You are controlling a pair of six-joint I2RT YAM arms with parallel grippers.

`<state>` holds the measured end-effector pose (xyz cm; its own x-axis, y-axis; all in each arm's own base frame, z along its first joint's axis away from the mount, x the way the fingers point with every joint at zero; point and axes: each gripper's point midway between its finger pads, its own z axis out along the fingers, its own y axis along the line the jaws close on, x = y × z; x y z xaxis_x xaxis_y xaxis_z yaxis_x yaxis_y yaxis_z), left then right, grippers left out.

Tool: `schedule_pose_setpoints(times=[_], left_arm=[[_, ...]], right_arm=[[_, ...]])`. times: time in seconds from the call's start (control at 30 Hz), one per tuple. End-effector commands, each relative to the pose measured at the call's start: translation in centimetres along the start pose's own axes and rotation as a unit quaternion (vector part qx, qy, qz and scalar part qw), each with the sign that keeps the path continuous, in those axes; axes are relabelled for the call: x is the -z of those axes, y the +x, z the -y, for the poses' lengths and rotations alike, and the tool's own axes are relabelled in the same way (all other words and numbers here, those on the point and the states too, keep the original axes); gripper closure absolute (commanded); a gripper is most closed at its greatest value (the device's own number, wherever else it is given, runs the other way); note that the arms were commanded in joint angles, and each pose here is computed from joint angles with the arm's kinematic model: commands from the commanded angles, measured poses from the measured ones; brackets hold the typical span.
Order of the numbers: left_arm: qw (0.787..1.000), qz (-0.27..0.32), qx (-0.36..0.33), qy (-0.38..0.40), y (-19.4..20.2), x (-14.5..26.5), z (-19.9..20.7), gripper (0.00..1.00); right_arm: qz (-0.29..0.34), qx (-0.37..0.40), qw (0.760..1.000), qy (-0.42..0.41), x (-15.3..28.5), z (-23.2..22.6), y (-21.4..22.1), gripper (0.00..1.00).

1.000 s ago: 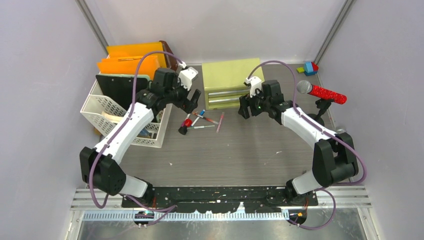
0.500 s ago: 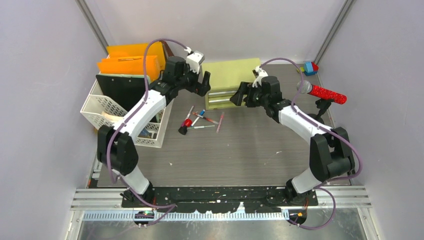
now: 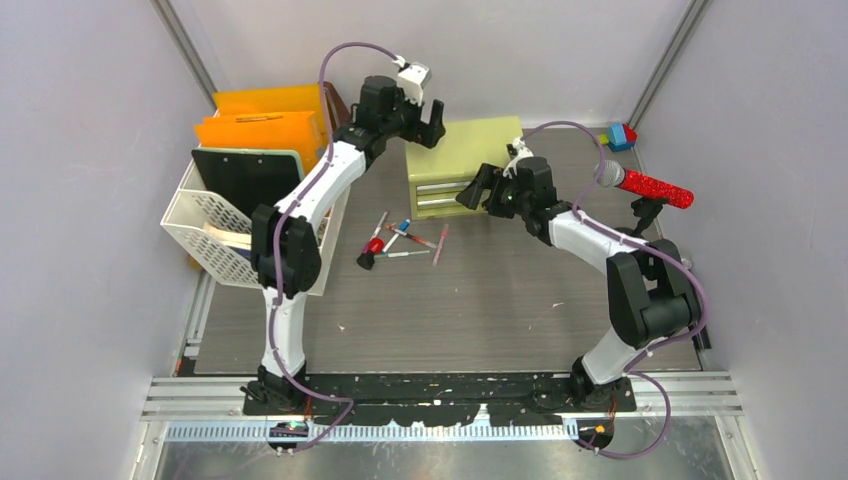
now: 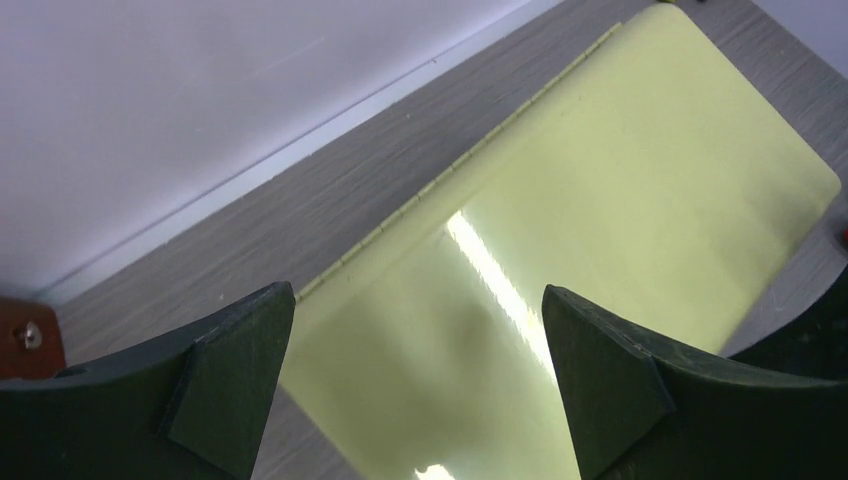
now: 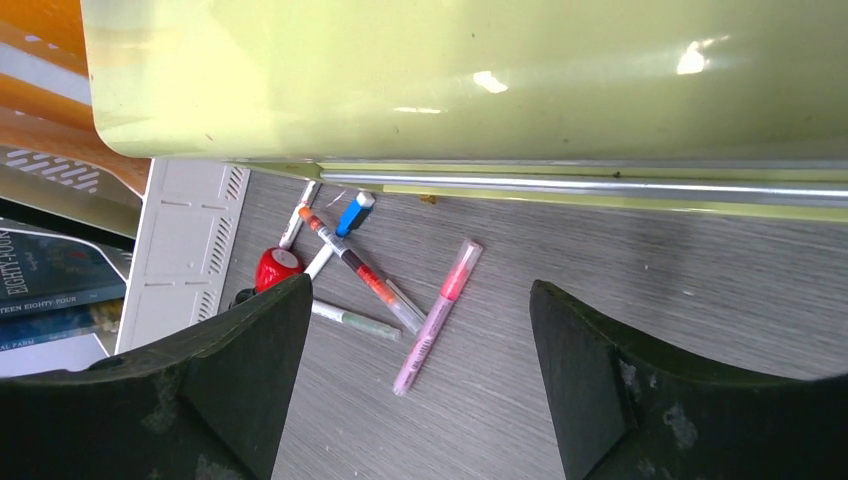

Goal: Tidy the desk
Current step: Move the storage box to the center of the board.

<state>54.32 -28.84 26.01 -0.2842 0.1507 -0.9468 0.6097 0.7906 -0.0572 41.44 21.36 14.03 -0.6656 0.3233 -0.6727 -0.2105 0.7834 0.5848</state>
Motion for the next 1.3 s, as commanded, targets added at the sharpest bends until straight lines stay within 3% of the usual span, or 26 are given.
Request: schedule_pose_setpoints(times=[0.0, 0.27, 0.5, 0.7, 1.07, 1.27], left_arm=[[0.999, 0.046, -0.01, 0.017, -3.7, -1.0, -0.3, 0.01], [0.998, 0.024, -0.007, 0.064, -1.2, -4.6, -0.2, 0.01], [0.99, -0.025, 0.033, 0.132, 3.2, -5.4, 1.8, 0.08], [0.974, -0.073, 0.074, 0.202, 6.0, -3.6, 4.4, 0.17], [0.965, -0.136, 0.093, 0.205, 10.8, 0.2, 5.6, 0.26], [0.958, -0.161, 0.141, 0.189, 12.5, 1.7, 6.1, 0.31]], right_arm=[[0.026, 0.01, 0.999, -0.028, -0.4, -1.1, -1.3, 0.14], [0.045, -0.013, 0.998, -0.052, -1.5, -0.6, -1.8, 0.14], [0.06, -0.045, 0.995, -0.062, -1.9, 0.3, -2.7, 0.14], [0.062, -0.048, 0.994, -0.076, -1.7, -0.1, -3.2, 0.14], [0.045, -0.024, 0.996, -0.079, -1.1, -0.9, -3.9, 0.14], [0.044, -0.015, 0.996, -0.081, 0.0, -1.3, -4.1, 0.14]])
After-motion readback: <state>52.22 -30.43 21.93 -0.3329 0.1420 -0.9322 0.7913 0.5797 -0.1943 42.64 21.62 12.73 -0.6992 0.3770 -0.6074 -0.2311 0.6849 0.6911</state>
